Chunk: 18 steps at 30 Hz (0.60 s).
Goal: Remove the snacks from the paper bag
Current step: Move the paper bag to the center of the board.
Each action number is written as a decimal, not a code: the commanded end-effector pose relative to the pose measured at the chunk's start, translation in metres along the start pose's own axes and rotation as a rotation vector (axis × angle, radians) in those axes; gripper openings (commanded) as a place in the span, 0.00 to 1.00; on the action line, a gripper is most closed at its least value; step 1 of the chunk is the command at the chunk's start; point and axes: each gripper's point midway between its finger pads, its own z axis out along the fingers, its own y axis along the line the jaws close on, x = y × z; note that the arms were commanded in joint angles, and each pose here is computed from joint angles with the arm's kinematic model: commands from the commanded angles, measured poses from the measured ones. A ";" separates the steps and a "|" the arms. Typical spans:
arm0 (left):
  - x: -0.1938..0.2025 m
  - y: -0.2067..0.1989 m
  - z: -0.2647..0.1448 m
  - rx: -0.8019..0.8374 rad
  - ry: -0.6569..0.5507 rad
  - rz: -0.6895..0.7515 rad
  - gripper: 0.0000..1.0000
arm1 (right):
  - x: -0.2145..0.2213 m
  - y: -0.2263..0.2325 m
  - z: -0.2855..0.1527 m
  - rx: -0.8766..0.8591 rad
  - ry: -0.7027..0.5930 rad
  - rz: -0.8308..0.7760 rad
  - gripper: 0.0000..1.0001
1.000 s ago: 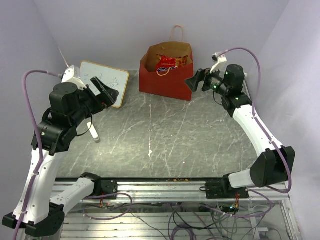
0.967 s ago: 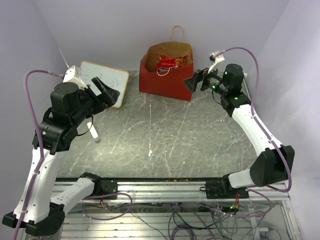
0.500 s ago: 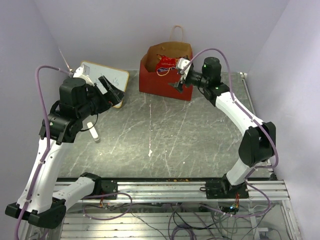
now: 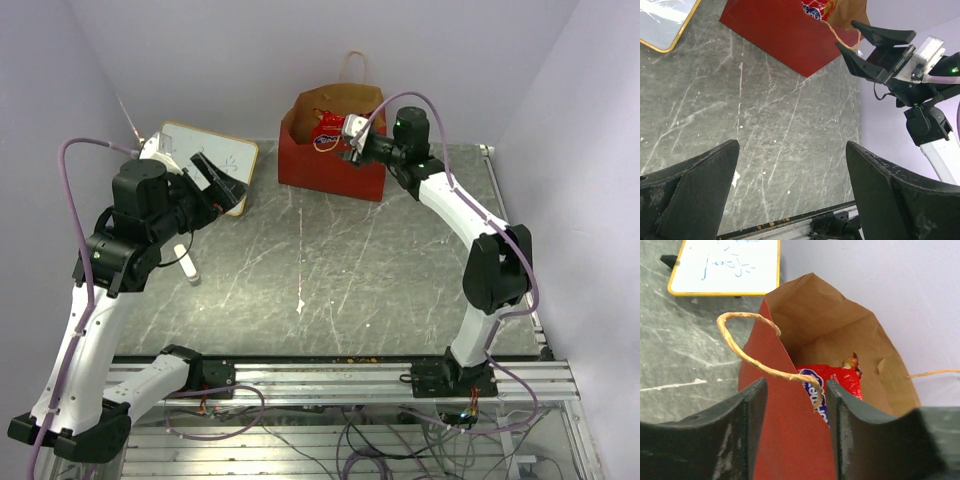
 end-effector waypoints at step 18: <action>0.003 -0.003 -0.028 0.031 -0.027 -0.078 0.98 | -0.028 0.012 0.007 0.093 0.001 0.062 0.00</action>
